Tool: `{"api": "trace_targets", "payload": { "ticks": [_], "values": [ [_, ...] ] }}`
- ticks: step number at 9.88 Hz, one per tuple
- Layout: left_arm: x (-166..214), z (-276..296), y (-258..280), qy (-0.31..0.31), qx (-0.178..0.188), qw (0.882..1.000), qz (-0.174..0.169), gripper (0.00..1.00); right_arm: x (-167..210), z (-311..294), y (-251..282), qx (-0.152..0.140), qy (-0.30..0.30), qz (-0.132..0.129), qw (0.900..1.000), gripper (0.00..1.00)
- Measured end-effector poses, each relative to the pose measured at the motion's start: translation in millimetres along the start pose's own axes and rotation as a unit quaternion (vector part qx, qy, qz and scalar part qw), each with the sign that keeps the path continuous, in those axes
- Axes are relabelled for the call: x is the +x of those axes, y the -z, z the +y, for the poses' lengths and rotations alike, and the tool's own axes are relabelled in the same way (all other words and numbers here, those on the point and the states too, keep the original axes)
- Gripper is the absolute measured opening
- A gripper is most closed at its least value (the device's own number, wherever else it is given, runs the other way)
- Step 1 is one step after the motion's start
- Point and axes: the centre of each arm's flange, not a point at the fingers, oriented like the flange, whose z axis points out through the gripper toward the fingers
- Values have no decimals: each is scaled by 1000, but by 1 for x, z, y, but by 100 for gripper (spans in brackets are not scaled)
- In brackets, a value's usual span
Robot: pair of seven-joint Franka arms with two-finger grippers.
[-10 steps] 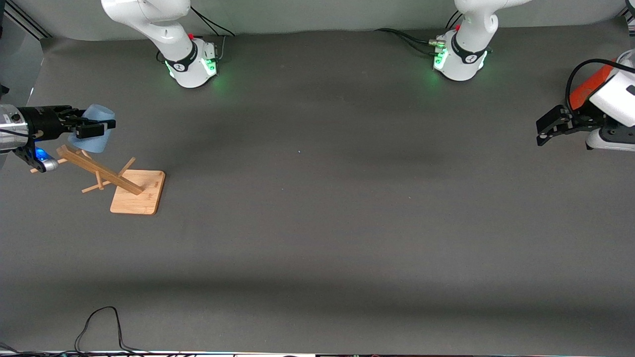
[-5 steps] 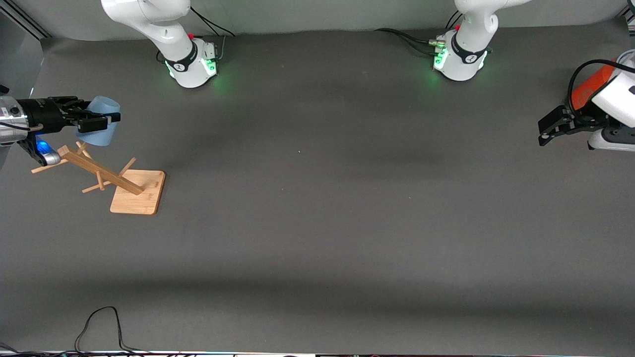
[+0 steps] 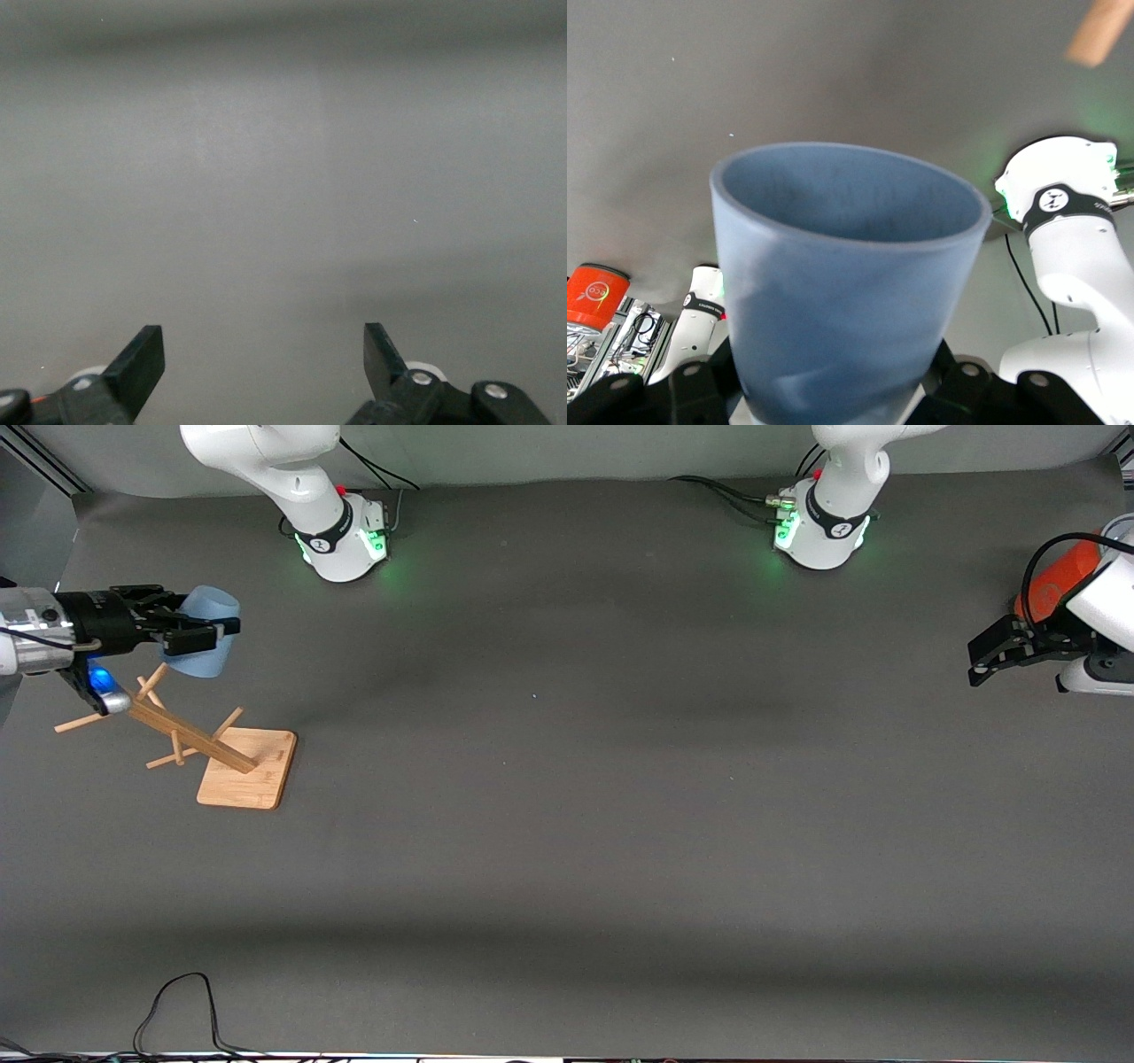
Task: Rotate and upright cup with both arms
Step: 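Carry the blue cup to the table middle and lower it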
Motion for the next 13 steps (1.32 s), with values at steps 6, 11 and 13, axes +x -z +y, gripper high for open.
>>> {"api": "trace_targets", "payload": {
  "ticks": [6,11,13],
  "values": [
    [2,-24,-5,19,0,1000,2,100,-45,-154,-72,-19,72,94,993,77],
    [5,-27,-23,19,0,1000,5,100,-60,-320,-213,-74,154,172,970,77],
    [5,-25,-30,16,-1,1000,2,100,-70,-380,-284,-88,180,205,958,77]
  ]
}}
